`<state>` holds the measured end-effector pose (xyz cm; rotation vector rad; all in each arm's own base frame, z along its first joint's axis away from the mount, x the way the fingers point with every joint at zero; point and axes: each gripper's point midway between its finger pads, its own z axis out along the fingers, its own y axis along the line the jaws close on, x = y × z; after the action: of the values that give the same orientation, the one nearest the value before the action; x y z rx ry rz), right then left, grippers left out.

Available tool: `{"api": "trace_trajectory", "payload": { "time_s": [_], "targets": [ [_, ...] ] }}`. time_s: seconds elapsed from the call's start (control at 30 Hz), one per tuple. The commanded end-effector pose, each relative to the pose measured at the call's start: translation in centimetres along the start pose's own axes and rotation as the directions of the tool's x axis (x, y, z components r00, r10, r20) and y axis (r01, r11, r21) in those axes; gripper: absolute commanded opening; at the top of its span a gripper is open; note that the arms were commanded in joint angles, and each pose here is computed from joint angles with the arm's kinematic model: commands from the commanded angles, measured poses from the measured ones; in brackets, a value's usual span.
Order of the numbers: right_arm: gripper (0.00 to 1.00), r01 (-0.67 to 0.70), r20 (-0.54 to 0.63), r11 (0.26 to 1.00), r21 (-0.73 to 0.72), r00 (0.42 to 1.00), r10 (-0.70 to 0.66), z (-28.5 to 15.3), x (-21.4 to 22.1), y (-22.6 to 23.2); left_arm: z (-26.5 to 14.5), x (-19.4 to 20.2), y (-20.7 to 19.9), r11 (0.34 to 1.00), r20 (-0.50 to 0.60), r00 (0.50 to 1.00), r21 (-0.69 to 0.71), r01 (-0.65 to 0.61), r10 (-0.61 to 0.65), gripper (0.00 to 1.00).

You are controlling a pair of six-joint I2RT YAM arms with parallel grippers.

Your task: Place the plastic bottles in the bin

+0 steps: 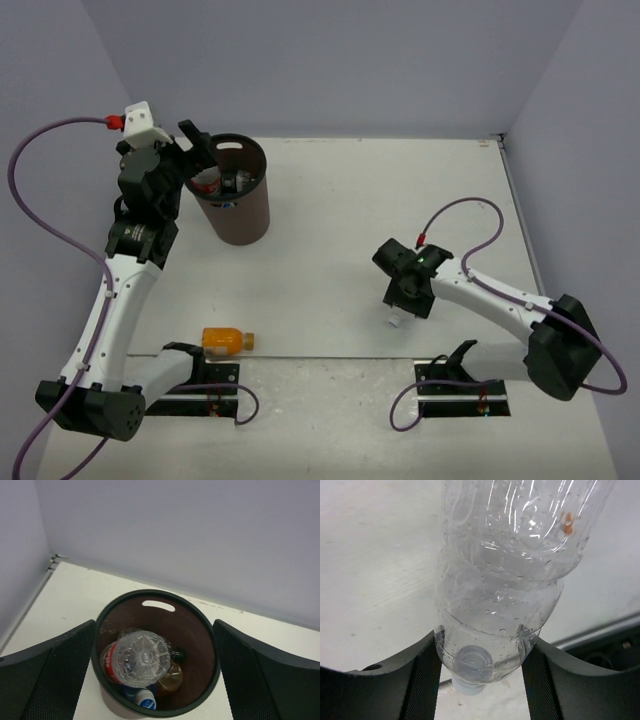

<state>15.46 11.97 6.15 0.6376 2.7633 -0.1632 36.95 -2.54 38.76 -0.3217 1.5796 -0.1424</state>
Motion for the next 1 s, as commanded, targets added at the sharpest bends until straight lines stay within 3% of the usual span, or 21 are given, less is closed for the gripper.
{"api": "trace_trajectory", "payload": {
  "time_s": [0.0, 0.07, 0.17, 0.27, 0.33, 0.5, 0.63, 0.8, 0.97],
  "targets": [
    [0.0, 0.188, 0.274, 0.94, -0.286, 0.956, -0.108, -3.1, -4.9, 6.1, -1.2, 0.4, -4.5, 0.967, -0.072, 0.995, 0.24, 0.08, -0.064, 1.0],
    [0.0, 0.318, 0.324, 0.868, -0.382, 0.925, -0.196, -4.2, -4.2, 7.6, -2.0, 2.1, -7.2, 0.924, -0.145, 0.988, 0.37, 0.099, -0.048, 1.0],
    [0.0, 0.472, 0.464, 0.683, -0.558, 0.86, -0.214, -8.3, -3.8, 10.4, -3.4, 5.0, -11.2, 0.887, -0.224, 0.974, 0.444, 0.124, -0.024, 1.0],
    [0.0, 0.604, 0.571, 0.403, -0.688, 0.793, -0.214, -13.6, -2.0, 12.0, -5.9, 8.3, -15.6, 0.8, -0.317, 0.948, 0.577, 0.167, 0.031, 1.0],
    [0.0, 0.637, 0.601, 0.275, -0.72, 0.771, -0.211, -15.7, -0.6, 11.7, -7.0, 10.1, -17.6, 0.76, -0.375, 0.927, 0.61, 0.225, 0.027, 1.0],
    [0.0, 0.656, 0.637, 0.077, -0.751, 0.75, -0.178, -19.2, 1.1, 11.5, -10.7, 15.0, -22.7, 0.69, -0.484, 0.869, 0.664, 0.29, 0.1, 1.0],
    [0.0, 0.65, 0.648, -0.049, -0.758, 0.743, -0.165, -21.4, 2.2, 11.8, -12.8, 17.1, -24.9, 0.665, -0.516, 0.847, 0.679, 0.312, 0.129, 1.0],
    [0.0, 0.643, 0.661, -0.153, -0.751, 0.729, -0.179, -22.9, 3.3, 11.9, -14.6, 17.7, -26.4, 0.617, -0.526, 0.839, 0.71, 0.34, 0.143, 1.0],
    [0.0, 0.639, 0.661, -0.169, -0.75, 0.725, -0.195, -23.2, 3.4, 12.1, -15.5, 17.7, -27.2, 0.569, -0.527, 0.839, 0.735, 0.369, 0.136, 1.0]
  ]
}}
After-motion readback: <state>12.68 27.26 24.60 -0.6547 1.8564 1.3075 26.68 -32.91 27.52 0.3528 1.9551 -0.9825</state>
